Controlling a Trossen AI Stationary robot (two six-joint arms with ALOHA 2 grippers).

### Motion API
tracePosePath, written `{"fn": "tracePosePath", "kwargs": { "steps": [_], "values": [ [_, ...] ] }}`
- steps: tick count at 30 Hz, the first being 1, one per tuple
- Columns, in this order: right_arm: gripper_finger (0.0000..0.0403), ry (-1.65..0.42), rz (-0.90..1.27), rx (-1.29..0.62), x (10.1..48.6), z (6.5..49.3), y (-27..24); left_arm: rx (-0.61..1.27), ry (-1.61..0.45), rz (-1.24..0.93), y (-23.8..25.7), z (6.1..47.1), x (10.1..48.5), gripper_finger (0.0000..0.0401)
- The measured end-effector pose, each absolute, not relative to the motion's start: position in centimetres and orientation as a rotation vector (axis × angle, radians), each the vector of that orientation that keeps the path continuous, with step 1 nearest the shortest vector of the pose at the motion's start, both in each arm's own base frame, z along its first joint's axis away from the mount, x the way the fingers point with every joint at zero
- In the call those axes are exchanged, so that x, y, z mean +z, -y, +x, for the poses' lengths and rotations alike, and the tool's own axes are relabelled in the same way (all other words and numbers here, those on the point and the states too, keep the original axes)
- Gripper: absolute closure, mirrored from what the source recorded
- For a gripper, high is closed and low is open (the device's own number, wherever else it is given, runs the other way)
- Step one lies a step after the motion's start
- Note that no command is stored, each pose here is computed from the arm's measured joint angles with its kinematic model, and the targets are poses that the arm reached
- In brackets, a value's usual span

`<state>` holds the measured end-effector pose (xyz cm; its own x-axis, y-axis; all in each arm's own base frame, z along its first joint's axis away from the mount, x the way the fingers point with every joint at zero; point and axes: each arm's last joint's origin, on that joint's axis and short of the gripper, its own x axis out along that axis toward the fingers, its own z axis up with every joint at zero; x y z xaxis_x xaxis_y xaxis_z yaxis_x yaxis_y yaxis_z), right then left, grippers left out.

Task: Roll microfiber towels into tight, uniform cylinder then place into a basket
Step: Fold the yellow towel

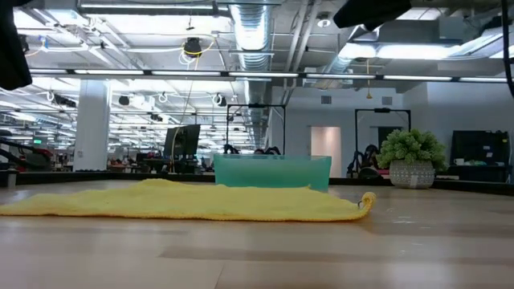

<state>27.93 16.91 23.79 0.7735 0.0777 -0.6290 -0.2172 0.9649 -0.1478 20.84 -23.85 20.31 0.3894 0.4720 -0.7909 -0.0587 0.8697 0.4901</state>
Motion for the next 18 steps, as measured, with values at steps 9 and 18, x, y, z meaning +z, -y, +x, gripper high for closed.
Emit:
{"fn": "tracePosePath", "kwargs": {
  "steps": [9, 18],
  "values": [
    [0.03, -0.694, -0.202, 0.209, 23.7, 27.8, -17.0, 0.313, -1.178, 0.394, 23.7, 21.4, 20.1, 0.0358],
    [0.0208, -0.724, -0.1, 0.26, 23.6, 27.7, -17.2, 0.344, -1.195, 0.345, 23.2, 21.9, 20.0, 0.0256]
  ]
}}
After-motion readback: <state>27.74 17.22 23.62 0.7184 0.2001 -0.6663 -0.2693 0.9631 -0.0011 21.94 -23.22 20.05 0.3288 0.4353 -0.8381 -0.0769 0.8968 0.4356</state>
